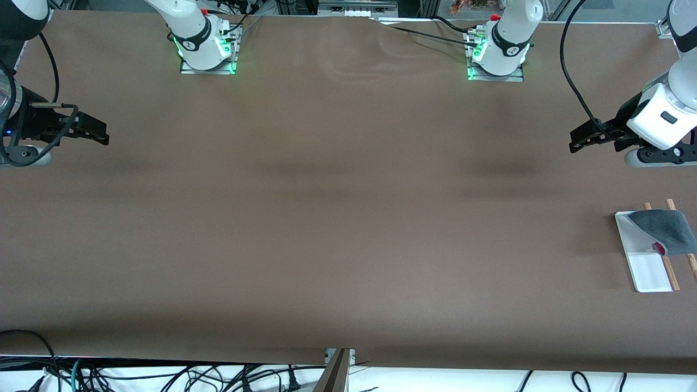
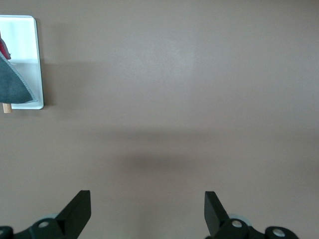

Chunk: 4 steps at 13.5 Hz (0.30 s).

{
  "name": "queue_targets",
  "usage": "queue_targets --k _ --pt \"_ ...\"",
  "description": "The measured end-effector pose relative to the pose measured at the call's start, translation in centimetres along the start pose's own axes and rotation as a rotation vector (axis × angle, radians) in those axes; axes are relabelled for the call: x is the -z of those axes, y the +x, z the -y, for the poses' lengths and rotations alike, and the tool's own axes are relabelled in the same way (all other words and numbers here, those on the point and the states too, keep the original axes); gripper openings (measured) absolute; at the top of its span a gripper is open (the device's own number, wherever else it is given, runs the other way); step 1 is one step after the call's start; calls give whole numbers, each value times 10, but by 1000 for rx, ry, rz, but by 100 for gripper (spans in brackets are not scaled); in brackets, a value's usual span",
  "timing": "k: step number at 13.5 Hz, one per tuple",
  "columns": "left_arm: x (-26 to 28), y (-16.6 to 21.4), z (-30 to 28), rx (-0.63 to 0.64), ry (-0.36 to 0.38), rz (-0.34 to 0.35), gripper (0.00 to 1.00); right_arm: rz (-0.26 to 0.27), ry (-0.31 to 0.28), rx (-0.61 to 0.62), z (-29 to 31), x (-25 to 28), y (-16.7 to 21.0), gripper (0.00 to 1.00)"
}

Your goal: Pass towel and hang on rack

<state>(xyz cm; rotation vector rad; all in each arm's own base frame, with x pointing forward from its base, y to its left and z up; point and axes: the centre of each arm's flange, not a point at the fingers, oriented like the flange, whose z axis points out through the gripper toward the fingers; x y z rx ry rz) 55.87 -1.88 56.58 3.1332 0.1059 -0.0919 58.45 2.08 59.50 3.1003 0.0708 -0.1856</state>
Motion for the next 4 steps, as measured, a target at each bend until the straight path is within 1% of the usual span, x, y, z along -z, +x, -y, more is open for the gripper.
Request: queue_targets --k 4 --pt "0 0 4 7 0 -1 100 0 0 0 0 0 0 100"
